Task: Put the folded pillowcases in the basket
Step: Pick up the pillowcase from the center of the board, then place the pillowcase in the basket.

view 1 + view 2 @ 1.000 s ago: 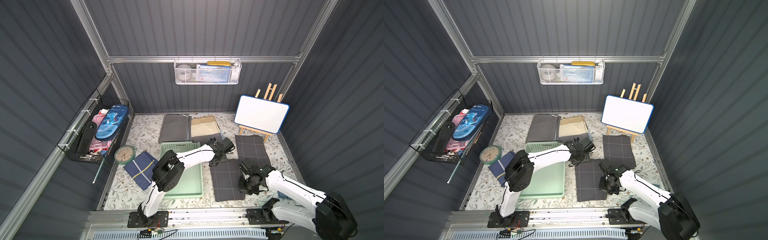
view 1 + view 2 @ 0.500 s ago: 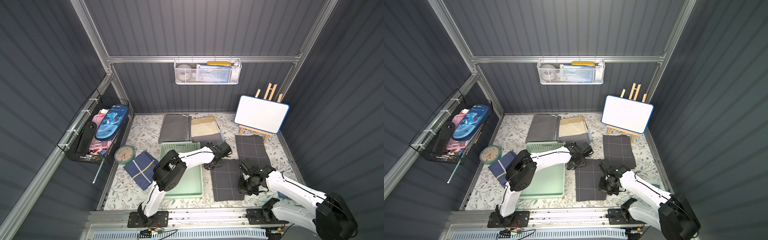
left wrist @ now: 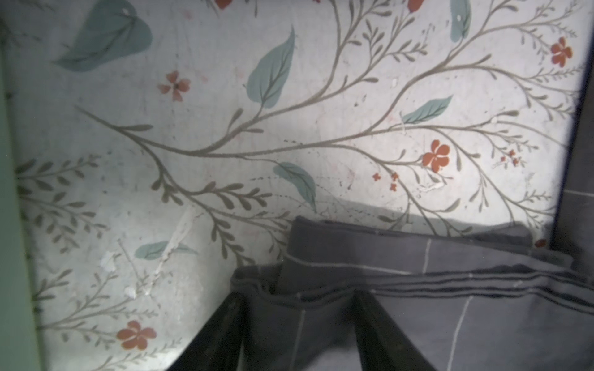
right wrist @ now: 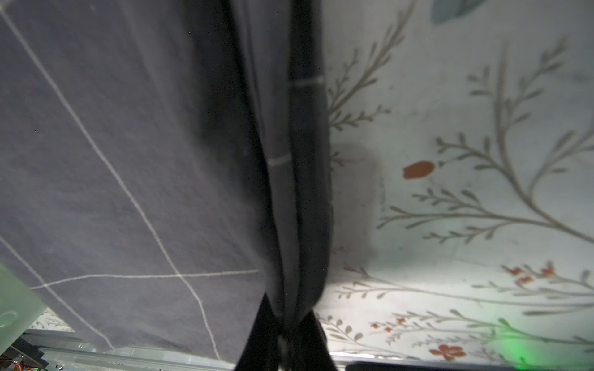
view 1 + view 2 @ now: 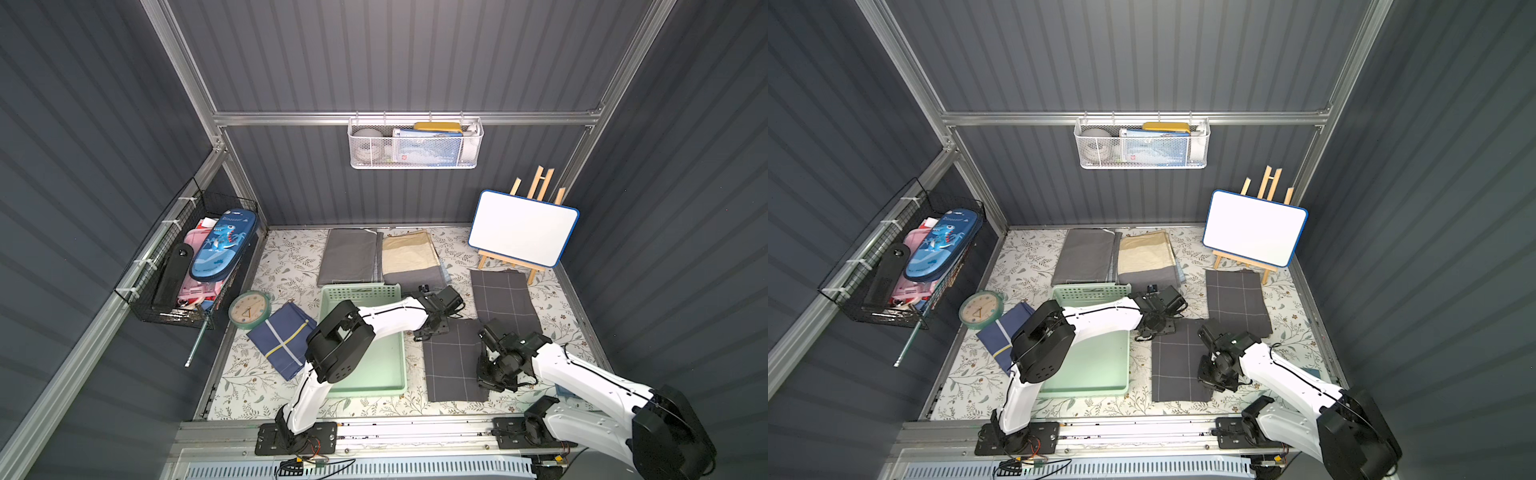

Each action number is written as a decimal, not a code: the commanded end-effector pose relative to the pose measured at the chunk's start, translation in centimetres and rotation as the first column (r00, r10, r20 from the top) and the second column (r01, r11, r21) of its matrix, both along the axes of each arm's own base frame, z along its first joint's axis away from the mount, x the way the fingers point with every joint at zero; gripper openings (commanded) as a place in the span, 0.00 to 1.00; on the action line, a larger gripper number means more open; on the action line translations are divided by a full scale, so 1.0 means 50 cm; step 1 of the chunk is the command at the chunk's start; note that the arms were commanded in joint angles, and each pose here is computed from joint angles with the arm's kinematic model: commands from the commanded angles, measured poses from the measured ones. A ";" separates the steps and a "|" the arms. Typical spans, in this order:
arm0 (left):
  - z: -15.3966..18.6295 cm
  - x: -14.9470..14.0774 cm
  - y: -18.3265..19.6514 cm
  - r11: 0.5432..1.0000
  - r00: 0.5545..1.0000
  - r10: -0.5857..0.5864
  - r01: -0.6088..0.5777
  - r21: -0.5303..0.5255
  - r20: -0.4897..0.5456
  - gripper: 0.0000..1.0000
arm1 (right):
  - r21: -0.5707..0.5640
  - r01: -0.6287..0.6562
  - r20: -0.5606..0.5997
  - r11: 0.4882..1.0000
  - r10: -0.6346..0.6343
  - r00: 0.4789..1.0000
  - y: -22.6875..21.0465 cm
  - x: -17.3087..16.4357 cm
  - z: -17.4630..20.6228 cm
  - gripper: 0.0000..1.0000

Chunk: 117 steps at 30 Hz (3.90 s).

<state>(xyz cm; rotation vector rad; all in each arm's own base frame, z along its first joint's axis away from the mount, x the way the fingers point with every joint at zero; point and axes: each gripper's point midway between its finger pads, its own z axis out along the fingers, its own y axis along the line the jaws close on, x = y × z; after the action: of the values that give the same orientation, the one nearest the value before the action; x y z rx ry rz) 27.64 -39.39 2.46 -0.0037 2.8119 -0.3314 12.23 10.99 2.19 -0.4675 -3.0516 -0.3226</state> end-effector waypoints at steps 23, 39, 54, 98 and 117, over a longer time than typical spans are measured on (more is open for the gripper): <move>0.218 0.031 -0.025 0.990 0.980 -0.055 0.079 -0.119 0.192 0.00 | 0.037 -0.018 0.173 0.999 0.011 0.985 0.017 0.028 0.119 0.00; 0.376 0.037 0.110 0.997 0.957 0.067 -0.055 -0.052 0.282 0.00 | 0.147 -0.241 0.389 0.959 0.168 0.906 0.210 0.091 0.329 0.00; 0.327 0.046 0.391 0.966 0.937 0.243 -0.257 0.023 0.250 0.00 | 0.205 -0.512 0.388 0.834 0.411 0.825 0.534 0.106 0.300 0.00; 0.138 0.067 0.505 0.918 0.934 0.346 -0.356 0.173 0.087 0.59 | 0.161 -0.510 0.212 0.845 0.475 0.854 0.550 0.115 0.085 0.17; 0.406 0.189 0.444 0.939 0.868 0.341 -0.335 -0.080 0.360 0.73 | 0.002 -0.479 0.389 0.878 0.441 0.809 0.434 0.150 0.253 0.52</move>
<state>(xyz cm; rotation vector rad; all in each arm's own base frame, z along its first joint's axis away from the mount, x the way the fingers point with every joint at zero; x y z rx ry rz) 36.32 -16.72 18.49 -0.4480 2.4844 -0.1382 18.68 36.32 14.43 0.4154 -3.2278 -0.7774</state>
